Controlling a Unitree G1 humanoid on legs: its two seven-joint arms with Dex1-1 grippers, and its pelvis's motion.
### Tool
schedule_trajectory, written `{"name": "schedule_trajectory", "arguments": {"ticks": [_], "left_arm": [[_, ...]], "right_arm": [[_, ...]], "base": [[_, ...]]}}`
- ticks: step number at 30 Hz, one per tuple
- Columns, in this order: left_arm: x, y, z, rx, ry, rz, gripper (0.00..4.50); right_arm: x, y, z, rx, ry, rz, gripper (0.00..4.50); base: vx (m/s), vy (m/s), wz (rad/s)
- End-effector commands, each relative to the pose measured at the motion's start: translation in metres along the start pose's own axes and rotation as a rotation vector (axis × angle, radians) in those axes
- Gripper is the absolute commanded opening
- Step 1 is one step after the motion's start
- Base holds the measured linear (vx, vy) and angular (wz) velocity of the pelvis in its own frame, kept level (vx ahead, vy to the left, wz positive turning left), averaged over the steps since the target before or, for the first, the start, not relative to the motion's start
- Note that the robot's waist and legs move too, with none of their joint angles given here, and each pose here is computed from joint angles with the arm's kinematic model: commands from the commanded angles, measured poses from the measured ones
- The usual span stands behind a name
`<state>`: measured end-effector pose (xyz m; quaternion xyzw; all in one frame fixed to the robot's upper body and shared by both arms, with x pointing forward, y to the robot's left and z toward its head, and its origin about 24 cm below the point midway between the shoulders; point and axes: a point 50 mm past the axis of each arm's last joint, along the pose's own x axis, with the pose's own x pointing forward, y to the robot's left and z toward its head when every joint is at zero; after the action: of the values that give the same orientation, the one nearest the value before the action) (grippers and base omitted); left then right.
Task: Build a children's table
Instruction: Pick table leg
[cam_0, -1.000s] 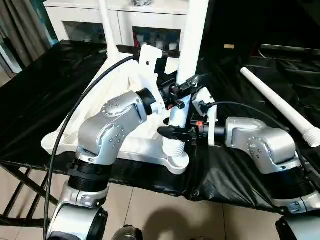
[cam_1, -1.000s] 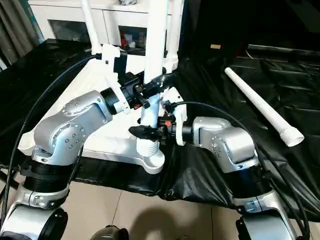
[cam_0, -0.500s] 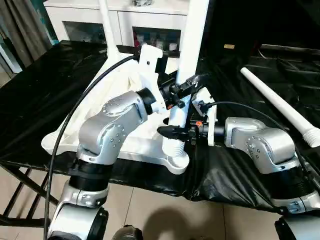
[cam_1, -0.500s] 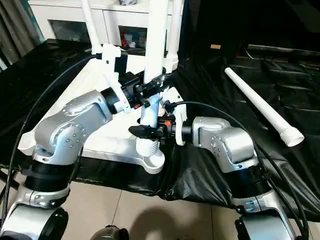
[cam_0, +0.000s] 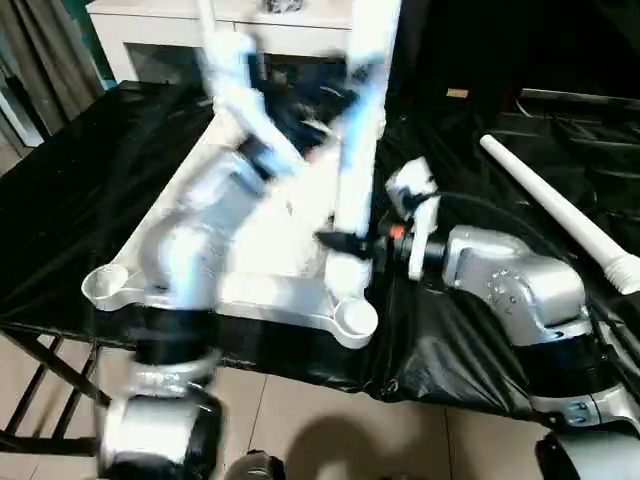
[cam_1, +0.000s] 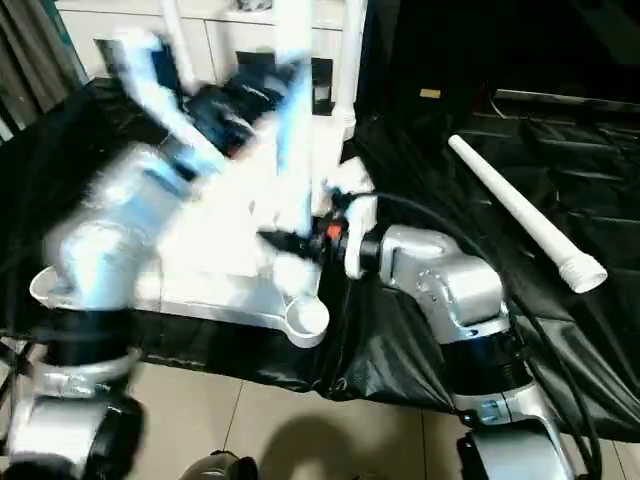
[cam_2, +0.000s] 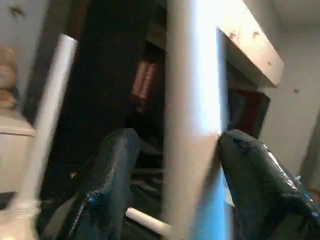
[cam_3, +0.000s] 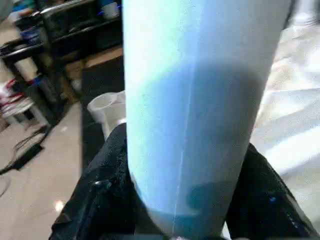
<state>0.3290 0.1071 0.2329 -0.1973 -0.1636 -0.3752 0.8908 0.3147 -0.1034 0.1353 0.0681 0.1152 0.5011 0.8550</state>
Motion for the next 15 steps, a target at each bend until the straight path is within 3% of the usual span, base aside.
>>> {"name": "schedule_trajectory", "arguments": {"ticks": [1, 3, 8, 12, 15], "left_arm": [[-0.005, 0.008, 0.003, 0.012, 0.003, 0.019, 2.97], [-0.017, 0.019, 0.000, 0.051, 0.041, 0.056, 2.97], [-0.027, 0.025, -0.014, 0.114, 0.128, 0.090, 2.97], [-0.022, 0.035, -0.029, 0.166, 0.210, 0.238, 2.97], [-0.006, 0.026, -0.039, 0.173, 0.213, 0.257, 2.97]], "right_arm": [[-0.006, -0.005, 0.006, -0.019, -0.049, -0.054, 1.89], [-0.012, -0.007, 0.004, -0.032, -0.057, -0.106, 1.89], [-0.014, -0.001, -0.004, -0.039, -0.059, -0.121, 1.89], [-0.011, 0.004, -0.010, -0.054, -0.045, -0.103, 1.89], [-0.006, 0.005, -0.015, -0.061, -0.026, -0.097, 1.89]], "base": [[0.000, 0.000, 0.00], [0.000, 0.000, 0.00], [0.000, 0.000, 0.00], [0.000, 0.000, 0.00], [0.000, 0.000, 0.00]]}}
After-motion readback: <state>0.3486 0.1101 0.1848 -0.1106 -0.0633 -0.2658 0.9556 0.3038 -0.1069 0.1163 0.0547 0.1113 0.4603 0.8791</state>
